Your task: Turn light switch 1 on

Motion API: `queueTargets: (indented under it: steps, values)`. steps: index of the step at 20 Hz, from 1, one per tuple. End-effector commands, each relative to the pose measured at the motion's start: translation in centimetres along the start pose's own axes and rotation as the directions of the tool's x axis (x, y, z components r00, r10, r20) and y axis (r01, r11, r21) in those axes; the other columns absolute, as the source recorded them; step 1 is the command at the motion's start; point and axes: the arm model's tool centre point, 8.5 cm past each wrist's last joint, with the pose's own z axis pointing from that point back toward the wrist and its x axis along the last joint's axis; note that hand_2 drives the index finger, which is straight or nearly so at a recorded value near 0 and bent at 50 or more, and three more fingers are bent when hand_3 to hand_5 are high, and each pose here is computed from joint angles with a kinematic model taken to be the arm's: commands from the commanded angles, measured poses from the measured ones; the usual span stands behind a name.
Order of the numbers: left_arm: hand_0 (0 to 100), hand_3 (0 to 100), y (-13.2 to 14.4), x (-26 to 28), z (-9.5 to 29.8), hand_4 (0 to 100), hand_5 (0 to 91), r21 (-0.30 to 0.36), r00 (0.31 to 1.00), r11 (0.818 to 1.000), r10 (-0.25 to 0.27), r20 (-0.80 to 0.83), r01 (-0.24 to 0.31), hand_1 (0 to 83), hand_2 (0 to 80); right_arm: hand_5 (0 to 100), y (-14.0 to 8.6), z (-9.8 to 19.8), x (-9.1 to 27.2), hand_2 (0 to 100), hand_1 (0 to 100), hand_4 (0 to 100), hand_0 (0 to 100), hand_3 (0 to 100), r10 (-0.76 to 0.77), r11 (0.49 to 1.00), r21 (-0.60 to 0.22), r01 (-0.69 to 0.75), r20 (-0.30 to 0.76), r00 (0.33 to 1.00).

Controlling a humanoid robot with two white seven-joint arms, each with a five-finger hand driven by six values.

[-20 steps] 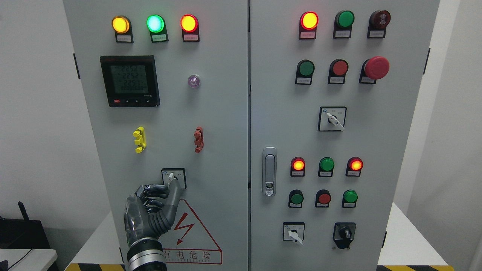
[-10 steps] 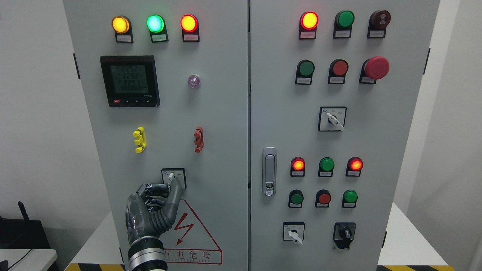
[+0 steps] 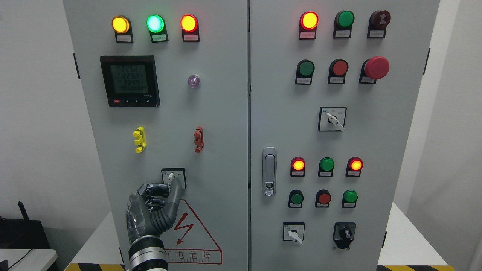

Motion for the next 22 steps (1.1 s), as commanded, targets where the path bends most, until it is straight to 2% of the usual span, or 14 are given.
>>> queueTargets:
  steps: [1,22]
  values:
    - [22,70,-0.08,0.09,-0.05,74,57.7,-0.002,1.000,1.000,0.000,0.000,0.000,51.9,55.0,0,0.02,0.00,-0.01,0,39,0,12,0,-0.008,1.000,0.002,0.008,0.000,1.000]
    - [23,71,-0.17,0.42,-0.26,75,58.5,-0.002,1.000,1.000,-0.005,-0.007,0.005,49.0,55.8,0,0.12,0.01,-0.01,0,39,0,12,0,-0.008,1.000,0.003,0.008,0.000,1.000]
